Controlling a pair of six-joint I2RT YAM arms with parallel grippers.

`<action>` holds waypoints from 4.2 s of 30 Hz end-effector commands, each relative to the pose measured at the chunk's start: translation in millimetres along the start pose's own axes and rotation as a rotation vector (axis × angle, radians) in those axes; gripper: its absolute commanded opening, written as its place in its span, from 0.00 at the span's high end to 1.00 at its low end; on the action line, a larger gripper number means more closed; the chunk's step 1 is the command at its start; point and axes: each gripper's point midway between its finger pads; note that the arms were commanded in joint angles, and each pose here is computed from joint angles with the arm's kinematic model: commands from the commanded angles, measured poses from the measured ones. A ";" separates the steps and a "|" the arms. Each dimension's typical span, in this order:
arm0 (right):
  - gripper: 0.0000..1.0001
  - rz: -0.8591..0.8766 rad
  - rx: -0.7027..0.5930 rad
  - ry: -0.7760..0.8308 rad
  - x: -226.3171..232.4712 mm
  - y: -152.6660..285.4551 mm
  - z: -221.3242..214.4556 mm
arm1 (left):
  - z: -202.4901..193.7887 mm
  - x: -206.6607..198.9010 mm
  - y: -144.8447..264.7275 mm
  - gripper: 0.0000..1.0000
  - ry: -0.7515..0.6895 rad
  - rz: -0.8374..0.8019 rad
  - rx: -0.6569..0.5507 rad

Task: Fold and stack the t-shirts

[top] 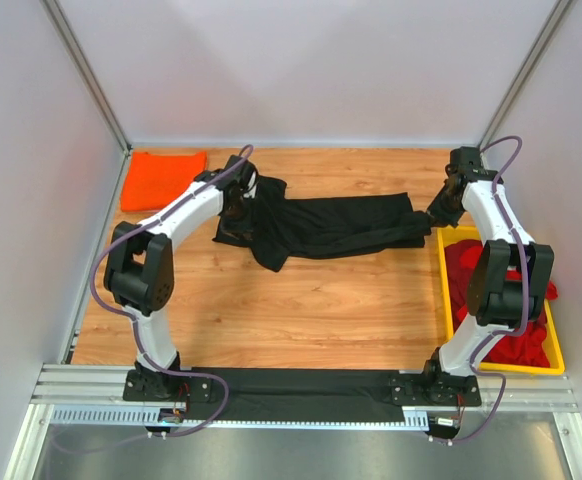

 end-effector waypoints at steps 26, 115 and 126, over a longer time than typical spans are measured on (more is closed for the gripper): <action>1.00 0.017 -0.053 0.017 1.6 15.6 16.1 | 25.1 -31.2 -55.4 0.60 0.040 -0.166 -0.031; 1.00 0.145 -0.083 0.049 14.2 71.4 3.2 | -45.2 57.8 116.9 1.00 0.304 0.168 -0.146; 1.00 0.496 -0.474 0.028 32.4 284.5 -3.4 | -27.6 54.9 350.3 1.00 0.392 -0.086 -0.617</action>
Point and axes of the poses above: each gripper's point midway between its finger pads, its own y axis back along the fingers, its own x axis along the line the jaws close on, z = x × y, and after that the axes turned 7 degrees about y, right-handed
